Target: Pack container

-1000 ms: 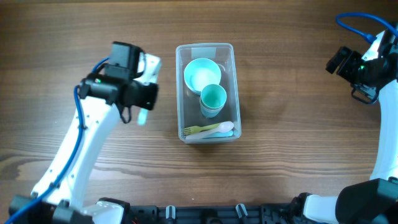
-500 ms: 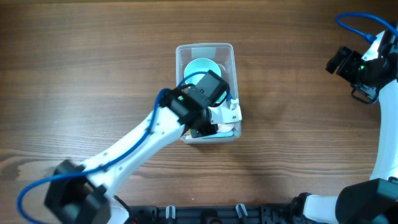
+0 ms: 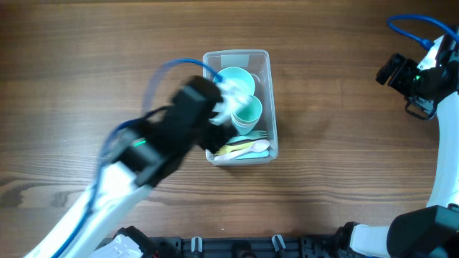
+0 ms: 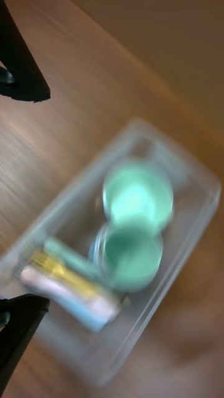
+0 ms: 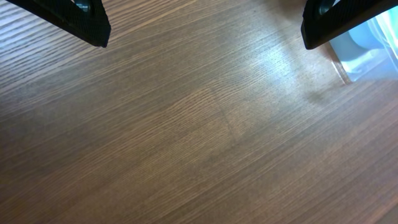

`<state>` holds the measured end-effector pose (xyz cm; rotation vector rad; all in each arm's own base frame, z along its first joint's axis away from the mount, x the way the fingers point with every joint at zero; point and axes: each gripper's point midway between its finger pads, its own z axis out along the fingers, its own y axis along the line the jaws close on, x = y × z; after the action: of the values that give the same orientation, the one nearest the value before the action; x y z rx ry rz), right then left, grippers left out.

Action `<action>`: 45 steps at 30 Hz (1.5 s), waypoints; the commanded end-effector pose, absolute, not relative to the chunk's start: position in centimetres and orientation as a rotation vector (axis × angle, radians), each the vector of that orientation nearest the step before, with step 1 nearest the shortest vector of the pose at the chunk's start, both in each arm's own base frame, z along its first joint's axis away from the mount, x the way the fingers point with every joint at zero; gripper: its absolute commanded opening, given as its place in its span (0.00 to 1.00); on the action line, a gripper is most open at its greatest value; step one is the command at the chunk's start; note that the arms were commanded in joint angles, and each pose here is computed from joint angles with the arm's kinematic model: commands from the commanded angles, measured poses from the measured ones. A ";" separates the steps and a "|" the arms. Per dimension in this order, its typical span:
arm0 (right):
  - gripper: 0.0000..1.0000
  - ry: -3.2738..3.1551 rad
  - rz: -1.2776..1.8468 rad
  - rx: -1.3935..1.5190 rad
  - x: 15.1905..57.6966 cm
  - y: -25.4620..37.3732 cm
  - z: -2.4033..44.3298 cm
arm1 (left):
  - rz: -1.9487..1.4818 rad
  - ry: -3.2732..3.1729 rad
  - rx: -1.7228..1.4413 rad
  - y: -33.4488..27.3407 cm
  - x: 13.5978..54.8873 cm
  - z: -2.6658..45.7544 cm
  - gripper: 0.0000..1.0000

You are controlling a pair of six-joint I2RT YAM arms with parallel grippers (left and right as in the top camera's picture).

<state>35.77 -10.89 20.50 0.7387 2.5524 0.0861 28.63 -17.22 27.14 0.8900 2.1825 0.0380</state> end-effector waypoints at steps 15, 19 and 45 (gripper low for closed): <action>1.00 2.558 0.098 0.760 36.0 -10.9 20.0 | 0.209 2.255 -0.631 7.2 25.8 30.1 1.00; 1.00 2.493 0.102 0.695 35.6 -9.5 22.8 | 0.209 2.255 -0.632 7.2 25.8 30.0 1.00; 1.00 2.027 0.073 0.091 20.7 -0.2 12.6 | 0.209 2.256 -0.632 7.2 25.8 30.0 1.00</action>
<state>20.79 -0.81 13.60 0.1252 2.0406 0.0466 25.74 7.12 29.63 -0.6087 2.2738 0.2272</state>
